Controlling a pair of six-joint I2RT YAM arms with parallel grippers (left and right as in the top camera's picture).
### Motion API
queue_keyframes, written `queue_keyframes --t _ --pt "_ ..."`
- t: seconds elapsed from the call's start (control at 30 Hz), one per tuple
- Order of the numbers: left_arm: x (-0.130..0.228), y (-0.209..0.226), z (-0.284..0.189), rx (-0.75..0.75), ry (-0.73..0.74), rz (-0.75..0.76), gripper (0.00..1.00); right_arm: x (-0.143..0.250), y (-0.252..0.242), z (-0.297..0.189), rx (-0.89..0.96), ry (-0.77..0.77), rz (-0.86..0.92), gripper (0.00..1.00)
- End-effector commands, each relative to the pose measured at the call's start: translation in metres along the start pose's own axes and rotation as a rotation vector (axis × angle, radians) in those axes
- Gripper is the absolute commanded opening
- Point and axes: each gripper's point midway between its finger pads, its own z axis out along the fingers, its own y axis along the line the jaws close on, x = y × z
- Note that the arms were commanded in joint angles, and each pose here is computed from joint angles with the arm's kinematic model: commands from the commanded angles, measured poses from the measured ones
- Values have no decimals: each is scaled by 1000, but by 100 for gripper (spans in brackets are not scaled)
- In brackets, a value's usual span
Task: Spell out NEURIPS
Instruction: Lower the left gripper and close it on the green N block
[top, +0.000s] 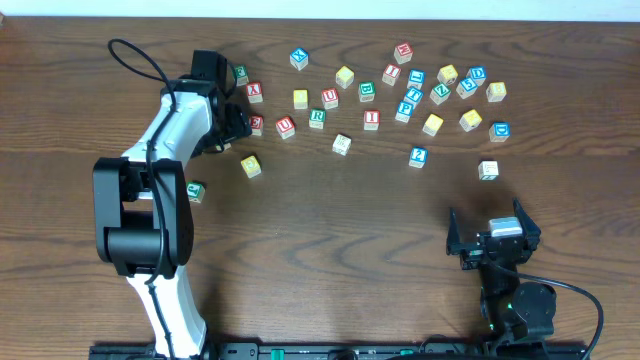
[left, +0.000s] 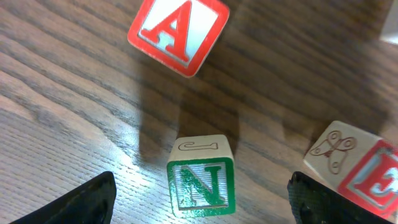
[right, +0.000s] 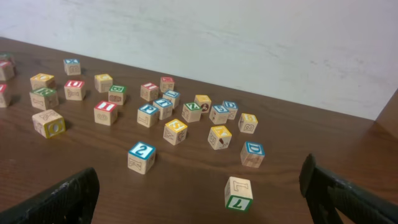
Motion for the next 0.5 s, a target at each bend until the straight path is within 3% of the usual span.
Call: queue_keyframes --t 0.0,0.47 --pt "10 10 14 -37 25 -6 86 1 -2 0 8 2 -6 99" --pt "11 10 21 -28 10 -10 83 1 -2 0 8 2 -6 99"
